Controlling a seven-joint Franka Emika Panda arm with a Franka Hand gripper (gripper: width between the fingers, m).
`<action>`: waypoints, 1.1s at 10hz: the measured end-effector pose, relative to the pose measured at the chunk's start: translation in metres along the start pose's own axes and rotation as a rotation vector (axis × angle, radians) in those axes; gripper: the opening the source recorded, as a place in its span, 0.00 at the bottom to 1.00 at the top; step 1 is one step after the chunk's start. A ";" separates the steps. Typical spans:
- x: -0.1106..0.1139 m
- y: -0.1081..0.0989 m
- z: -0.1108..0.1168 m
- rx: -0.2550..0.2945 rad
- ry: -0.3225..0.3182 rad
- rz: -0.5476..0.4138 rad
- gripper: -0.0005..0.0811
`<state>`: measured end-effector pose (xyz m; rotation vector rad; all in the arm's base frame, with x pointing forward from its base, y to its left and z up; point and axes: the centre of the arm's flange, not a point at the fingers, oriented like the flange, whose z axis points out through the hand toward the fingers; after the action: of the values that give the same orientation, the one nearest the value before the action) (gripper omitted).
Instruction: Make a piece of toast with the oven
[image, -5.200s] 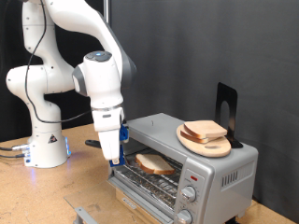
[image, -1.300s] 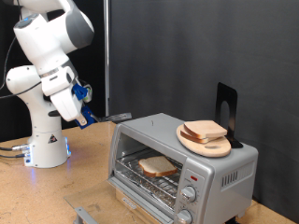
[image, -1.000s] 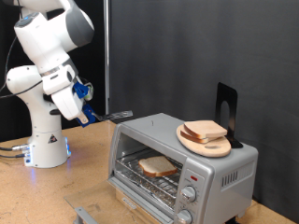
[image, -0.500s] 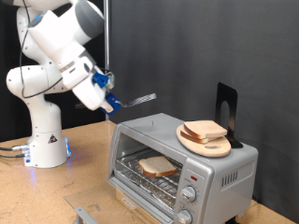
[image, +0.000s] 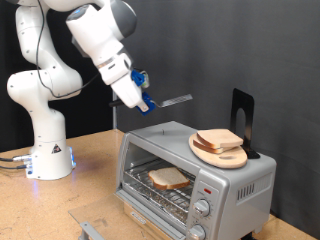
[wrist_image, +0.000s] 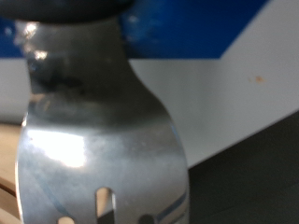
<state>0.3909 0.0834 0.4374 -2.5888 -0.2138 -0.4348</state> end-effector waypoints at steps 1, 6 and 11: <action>0.001 -0.013 0.008 -0.013 -0.002 -0.009 0.48; -0.002 -0.032 0.056 -0.073 -0.036 -0.047 0.48; -0.007 -0.028 0.088 -0.099 -0.061 -0.048 0.48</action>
<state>0.4008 0.1510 0.3756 -2.7014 -0.2826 -0.3936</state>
